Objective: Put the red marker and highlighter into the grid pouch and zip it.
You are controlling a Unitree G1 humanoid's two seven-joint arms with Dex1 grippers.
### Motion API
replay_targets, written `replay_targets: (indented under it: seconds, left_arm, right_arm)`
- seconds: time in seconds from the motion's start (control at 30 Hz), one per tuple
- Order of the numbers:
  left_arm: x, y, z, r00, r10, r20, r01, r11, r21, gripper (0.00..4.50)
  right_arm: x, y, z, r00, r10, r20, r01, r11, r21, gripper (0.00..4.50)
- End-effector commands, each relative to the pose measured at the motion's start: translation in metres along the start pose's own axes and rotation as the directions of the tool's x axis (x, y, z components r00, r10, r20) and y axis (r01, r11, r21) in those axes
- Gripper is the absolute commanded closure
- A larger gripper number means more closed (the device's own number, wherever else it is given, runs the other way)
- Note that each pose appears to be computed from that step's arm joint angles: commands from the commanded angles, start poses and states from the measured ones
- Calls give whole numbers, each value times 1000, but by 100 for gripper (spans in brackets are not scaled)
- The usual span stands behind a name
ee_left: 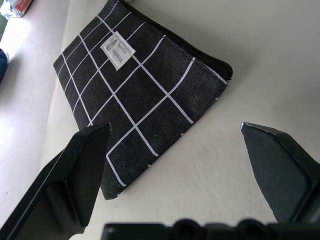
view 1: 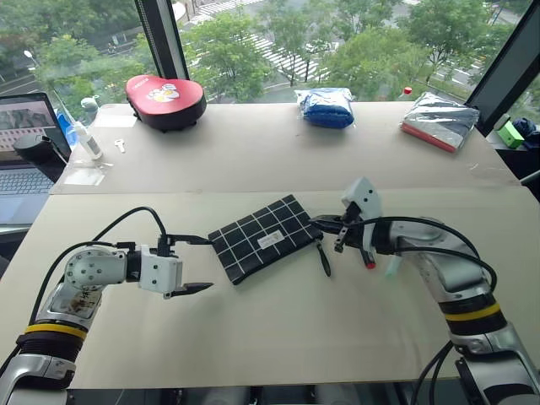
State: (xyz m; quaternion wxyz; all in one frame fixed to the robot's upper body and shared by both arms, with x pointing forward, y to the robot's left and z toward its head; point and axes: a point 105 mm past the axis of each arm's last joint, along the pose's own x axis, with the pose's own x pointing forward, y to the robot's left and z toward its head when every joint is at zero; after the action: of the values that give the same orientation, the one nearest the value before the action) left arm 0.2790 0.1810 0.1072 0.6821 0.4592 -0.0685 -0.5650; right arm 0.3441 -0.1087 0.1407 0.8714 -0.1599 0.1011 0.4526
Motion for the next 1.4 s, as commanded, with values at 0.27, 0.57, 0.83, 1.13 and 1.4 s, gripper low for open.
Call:
replay_targets:
  seconds: [0.27,0.57,0.83,1.13,1.4]
  left_arm:
    - [10,2,4,1000,22,4,-22,999,32,0]
    - [14,6,4,1000,28,1,-28,999,41,0]
    - [29,1,9,999,34,17,-35,998,53,0]
    - [41,-1,8,994,97,47,-103,984,142,0]
    - [42,-2,-1,986,156,56,-163,973,164,0]
  right_arm:
    - [10,-16,-31,977,-94,-191,64,985,-159,449]
    - [16,-6,-51,961,-88,-262,36,980,-198,449]
    - [15,-7,-49,963,-92,-252,43,980,-194,449]
    - [15,-5,-46,967,-80,-241,37,983,-179,449]
    - [9,-3,-42,971,-77,-226,37,984,-176,449]
